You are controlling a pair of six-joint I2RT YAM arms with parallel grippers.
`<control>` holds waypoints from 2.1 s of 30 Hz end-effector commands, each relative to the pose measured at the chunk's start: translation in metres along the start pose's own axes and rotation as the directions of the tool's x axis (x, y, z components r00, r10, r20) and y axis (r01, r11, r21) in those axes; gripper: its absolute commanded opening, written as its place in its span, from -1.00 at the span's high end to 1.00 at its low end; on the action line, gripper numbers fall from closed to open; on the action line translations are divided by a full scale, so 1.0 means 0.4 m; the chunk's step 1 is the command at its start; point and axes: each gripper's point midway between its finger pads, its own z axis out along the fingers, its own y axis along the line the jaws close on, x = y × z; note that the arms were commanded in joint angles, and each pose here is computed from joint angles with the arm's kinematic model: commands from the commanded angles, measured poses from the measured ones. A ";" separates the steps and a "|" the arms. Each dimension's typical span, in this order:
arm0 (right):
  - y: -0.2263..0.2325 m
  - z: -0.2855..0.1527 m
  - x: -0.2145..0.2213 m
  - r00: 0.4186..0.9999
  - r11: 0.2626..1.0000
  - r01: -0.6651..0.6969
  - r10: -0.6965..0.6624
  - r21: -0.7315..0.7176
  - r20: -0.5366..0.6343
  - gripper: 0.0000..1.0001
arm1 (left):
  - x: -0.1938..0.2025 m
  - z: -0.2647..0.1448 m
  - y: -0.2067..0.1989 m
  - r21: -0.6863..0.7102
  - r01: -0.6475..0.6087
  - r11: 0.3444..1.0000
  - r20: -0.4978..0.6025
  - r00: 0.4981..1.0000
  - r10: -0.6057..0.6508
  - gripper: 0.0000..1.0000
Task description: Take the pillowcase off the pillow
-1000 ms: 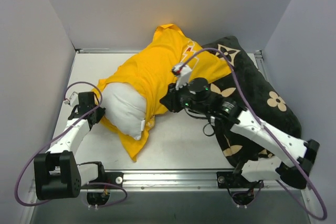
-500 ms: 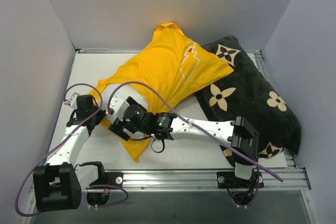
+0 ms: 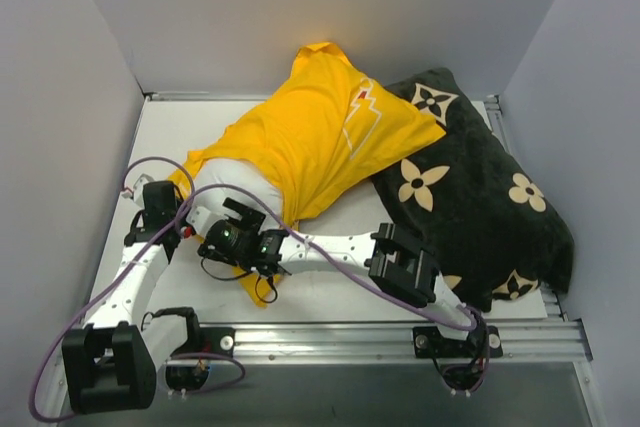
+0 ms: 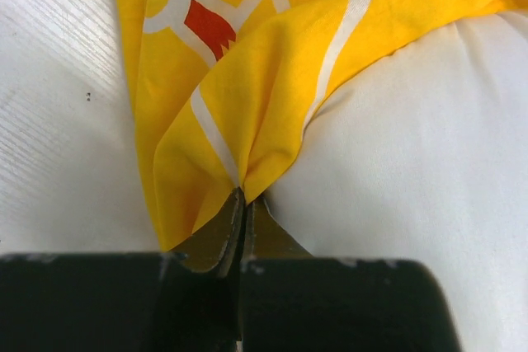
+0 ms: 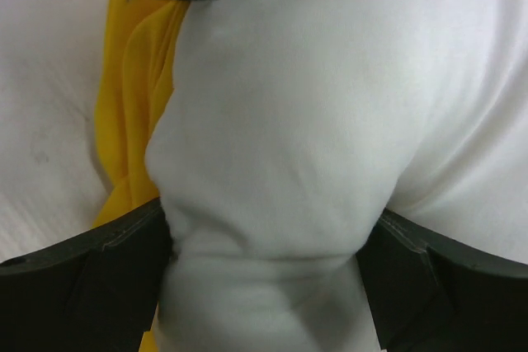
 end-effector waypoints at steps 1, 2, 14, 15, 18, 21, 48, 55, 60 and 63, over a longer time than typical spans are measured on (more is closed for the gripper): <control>-0.070 0.042 0.019 0.999 0.990 -0.009 0.016 0.143 -0.048 -0.66 | -0.020 -0.033 -0.046 0.059 -0.016 0.998 -0.005 1.000 0.016 1.00; -0.085 0.045 0.024 0.998 0.985 -0.006 0.017 0.175 -0.060 -0.37 | -0.025 -0.037 -0.051 0.064 -0.013 0.998 -0.002 1.000 0.013 1.00; -0.321 -0.125 -0.056 0.933 0.911 -0.359 0.359 0.204 0.039 1.00 | -0.043 -0.029 -0.037 0.020 -0.008 1.000 0.028 1.000 0.008 1.00; -0.335 -0.144 -0.057 0.926 0.906 -0.376 0.376 0.195 0.038 1.00 | -0.043 -0.026 -0.029 0.006 -0.007 1.000 0.032 0.999 0.007 1.00; -0.398 -0.208 -0.046 0.894 0.871 -0.448 0.444 0.202 0.065 1.00 | -0.055 -0.020 0.000 -0.052 0.005 0.999 0.060 0.998 -0.002 1.00; -0.434 -0.261 -0.023 0.862 0.841 -0.506 0.500 0.191 0.082 1.00 | -0.065 -0.017 0.019 -0.084 0.022 0.996 0.077 0.997 -0.015 1.00; -0.519 -0.572 0.075 0.695 0.714 -0.700 0.670 0.030 0.260 1.00 | -0.166 0.017 0.050 -0.163 0.135 0.977 0.142 0.983 -0.112 1.00; -0.492 -0.608 0.064 0.687 0.722 -0.689 0.678 -0.061 0.263 1.00 | -0.208 0.041 -0.043 -0.034 0.098 0.995 0.109 0.990 -0.093 1.00; -0.395 -0.635 -0.043 0.682 0.727 -0.622 0.685 -0.292 0.255 1.00 | -0.229 0.077 -0.119 0.039 0.069 0.997 0.052 0.996 -0.071 1.00; -0.318 -0.604 -0.090 0.708 0.721 -0.577 0.676 -0.383 0.205 1.00 | -0.252 0.073 -0.180 0.106 0.041 0.993 0.028 0.999 -0.044 0.75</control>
